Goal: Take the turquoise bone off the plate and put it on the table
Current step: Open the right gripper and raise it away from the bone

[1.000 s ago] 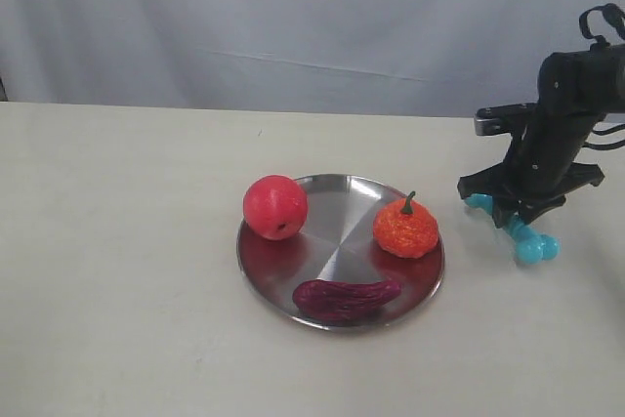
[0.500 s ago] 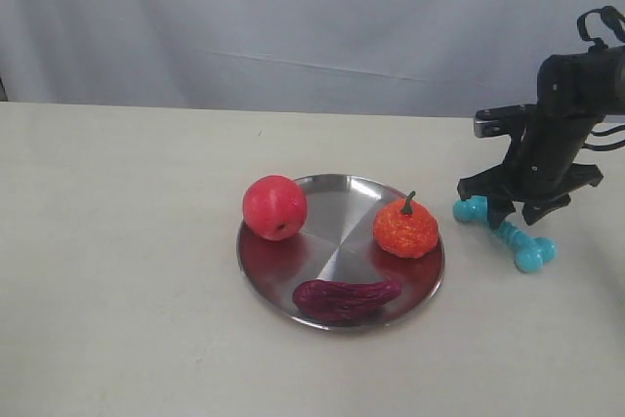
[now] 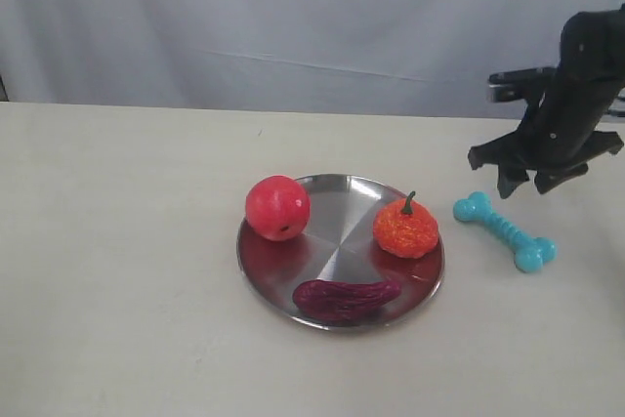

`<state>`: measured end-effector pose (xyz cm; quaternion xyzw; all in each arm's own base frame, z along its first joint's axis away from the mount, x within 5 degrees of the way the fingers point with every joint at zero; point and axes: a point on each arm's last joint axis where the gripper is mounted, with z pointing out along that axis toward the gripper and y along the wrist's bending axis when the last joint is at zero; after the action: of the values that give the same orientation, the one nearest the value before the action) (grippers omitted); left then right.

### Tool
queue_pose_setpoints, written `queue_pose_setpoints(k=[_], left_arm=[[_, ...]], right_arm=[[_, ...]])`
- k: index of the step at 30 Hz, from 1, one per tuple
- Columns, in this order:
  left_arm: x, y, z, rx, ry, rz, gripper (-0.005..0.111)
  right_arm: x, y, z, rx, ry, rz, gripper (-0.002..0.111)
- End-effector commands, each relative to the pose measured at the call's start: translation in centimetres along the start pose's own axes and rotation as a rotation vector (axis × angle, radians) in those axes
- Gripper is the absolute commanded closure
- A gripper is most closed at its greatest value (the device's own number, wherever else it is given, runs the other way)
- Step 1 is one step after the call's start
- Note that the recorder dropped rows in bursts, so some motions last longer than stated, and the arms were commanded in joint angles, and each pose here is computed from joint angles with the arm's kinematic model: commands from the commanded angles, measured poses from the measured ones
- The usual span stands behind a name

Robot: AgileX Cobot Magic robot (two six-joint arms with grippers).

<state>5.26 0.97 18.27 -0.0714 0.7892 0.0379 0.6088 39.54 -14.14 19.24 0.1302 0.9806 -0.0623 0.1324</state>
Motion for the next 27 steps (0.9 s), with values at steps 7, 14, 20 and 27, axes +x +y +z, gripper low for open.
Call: queue_pose_setpoints(k=[7,14,20,27], left_arm=[[0.0,0.0,0.0,0.005,-0.003,0.002,0.107],[0.0,0.0,0.0,0.005,-0.003,0.002,0.107],[0.0,0.0,0.0,0.005,-0.003,0.002,0.107],[0.0,0.0,0.0,0.005,-0.003,0.002,0.107]], right_arm=[[0.8,-1.0,-11.2,0.019,-0.209,0.014,0.101],[4.4,0.1,-14.2,-0.067,-0.364,-0.021,0.109],[8.8,1.1,-17.1,-0.053,-0.594,-0.069,0.109],[15.1,3.9,-22.6,-0.075,-0.955,-0.210,0.109]])
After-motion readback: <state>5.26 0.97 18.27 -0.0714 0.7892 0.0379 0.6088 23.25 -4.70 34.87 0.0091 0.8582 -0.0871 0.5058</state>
